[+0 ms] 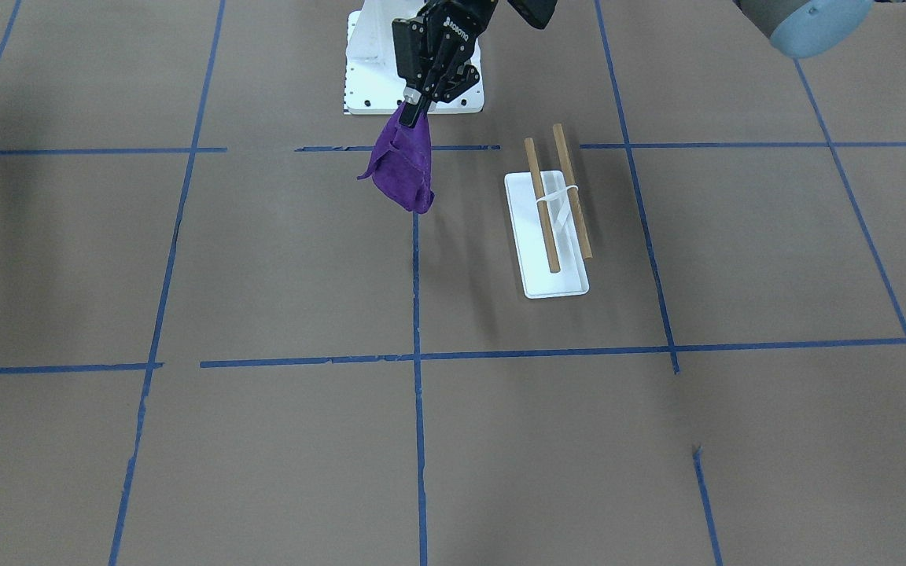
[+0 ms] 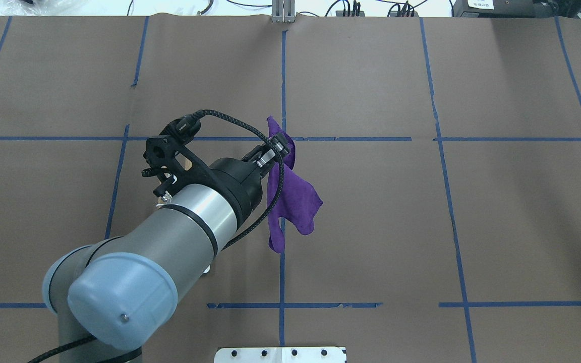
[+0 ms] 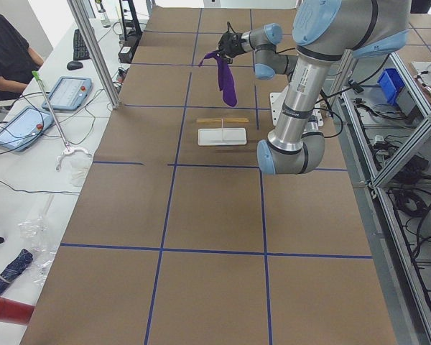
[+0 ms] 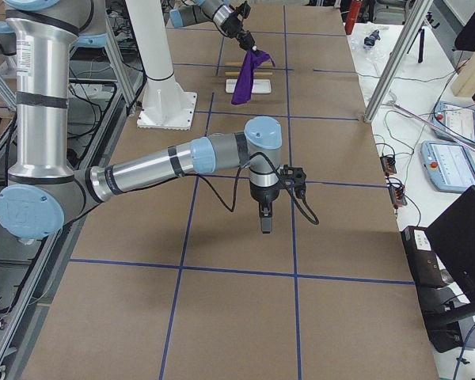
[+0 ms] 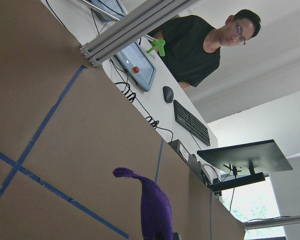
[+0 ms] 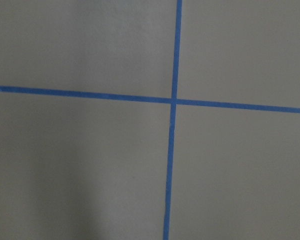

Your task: Hang towel on rack

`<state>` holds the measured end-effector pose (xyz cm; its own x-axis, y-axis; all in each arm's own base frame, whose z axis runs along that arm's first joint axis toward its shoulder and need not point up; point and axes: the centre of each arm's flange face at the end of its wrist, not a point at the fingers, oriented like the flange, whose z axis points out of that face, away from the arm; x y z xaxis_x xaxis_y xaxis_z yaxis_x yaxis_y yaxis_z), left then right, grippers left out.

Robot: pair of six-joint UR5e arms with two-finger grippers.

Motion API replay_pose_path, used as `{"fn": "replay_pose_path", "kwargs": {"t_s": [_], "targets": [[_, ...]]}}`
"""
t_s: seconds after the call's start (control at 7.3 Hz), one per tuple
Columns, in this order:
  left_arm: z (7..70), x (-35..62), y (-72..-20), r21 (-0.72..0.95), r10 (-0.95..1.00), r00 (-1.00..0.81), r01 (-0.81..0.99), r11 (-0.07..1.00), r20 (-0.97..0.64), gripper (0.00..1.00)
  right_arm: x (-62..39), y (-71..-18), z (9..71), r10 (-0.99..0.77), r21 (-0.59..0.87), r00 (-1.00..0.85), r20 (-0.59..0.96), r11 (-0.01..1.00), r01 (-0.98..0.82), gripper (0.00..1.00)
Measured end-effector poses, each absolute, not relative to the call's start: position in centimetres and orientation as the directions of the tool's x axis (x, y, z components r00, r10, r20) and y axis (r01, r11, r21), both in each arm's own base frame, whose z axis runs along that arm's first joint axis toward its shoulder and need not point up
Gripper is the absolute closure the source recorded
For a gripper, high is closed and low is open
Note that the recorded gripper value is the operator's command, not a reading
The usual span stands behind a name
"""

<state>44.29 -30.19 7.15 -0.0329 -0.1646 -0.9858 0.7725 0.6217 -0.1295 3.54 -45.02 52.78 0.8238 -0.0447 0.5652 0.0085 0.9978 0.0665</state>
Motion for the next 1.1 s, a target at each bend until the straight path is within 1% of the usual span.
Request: {"fn": "replay_pose_path", "kwargs": {"t_s": [0.14,0.41,0.68,1.1], "targets": [[7.5,43.8,-29.6,-0.076,-0.179,0.046,0.785,0.614,-0.983,1.00,3.9,-44.7,53.2,-0.041,0.019,0.829,0.557,0.999,0.037,0.00],[11.1,43.3,-29.3,0.024,-0.212,0.185,0.803,0.595,-0.960,1.00,4.1,-44.4,53.6,-0.017,-0.041,0.823,0.568,0.998,0.049,0.00],[15.4,41.9,-29.3,0.083,-0.233,0.264,0.808,0.583,-0.936,1.00,3.9,-44.1,53.9,0.004,-0.062,0.799,0.602,0.997,0.042,0.00],[21.6,36.9,-29.0,0.156,-0.262,0.359,0.806,0.572,-0.896,1.00,3.7,-44.4,53.4,0.005,-0.054,0.790,0.613,0.998,0.035,0.00]]}}
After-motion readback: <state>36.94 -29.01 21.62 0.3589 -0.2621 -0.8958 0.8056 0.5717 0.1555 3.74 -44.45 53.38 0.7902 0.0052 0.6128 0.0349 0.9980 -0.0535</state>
